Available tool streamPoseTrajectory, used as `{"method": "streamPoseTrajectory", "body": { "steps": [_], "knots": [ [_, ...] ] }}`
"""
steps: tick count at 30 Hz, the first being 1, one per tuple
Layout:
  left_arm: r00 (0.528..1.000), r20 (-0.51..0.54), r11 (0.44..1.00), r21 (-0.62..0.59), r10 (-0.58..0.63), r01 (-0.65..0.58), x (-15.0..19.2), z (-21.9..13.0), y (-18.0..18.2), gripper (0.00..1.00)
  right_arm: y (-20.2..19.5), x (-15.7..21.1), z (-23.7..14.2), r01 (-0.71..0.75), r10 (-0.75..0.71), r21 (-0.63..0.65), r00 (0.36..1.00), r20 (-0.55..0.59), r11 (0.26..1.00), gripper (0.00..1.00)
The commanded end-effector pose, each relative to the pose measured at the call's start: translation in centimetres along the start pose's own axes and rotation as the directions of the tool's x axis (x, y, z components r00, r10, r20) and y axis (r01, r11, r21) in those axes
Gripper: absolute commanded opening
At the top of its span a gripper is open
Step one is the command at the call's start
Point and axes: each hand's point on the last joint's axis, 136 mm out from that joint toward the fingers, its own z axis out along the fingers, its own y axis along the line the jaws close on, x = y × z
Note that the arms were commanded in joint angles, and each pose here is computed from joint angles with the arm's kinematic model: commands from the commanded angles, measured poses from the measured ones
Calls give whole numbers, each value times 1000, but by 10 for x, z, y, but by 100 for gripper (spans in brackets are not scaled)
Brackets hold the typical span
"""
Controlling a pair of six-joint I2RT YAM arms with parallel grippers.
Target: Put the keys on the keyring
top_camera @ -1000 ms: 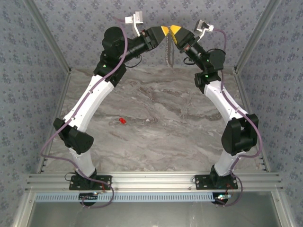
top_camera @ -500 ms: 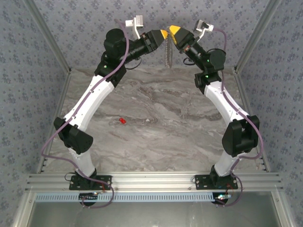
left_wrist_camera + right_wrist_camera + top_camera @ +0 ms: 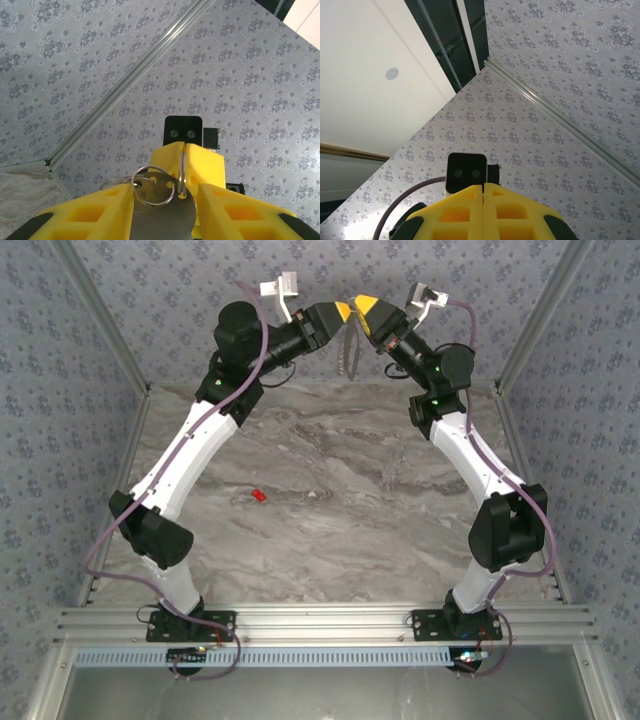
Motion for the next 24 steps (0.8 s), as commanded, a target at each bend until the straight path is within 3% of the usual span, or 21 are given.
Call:
{"method": "streamPoseTrajectory", "body": {
  "steps": [1, 15, 24],
  "knots": [
    [995, 75, 996, 65, 58, -63, -24, -15, -34, 40, 23, -1, 3, 44, -44, -54, 999, 1, 998, 0],
    [995, 78, 995, 73, 55, -60, -25, -14, -33, 44, 21, 4, 8, 27, -28, -60, 1000, -12, 998, 0],
    [997, 69, 994, 96, 41, -48, -23, -9, -32, 37, 22, 5, 11, 22, -23, -70, 1000, -19, 997, 0]
  ]
}}
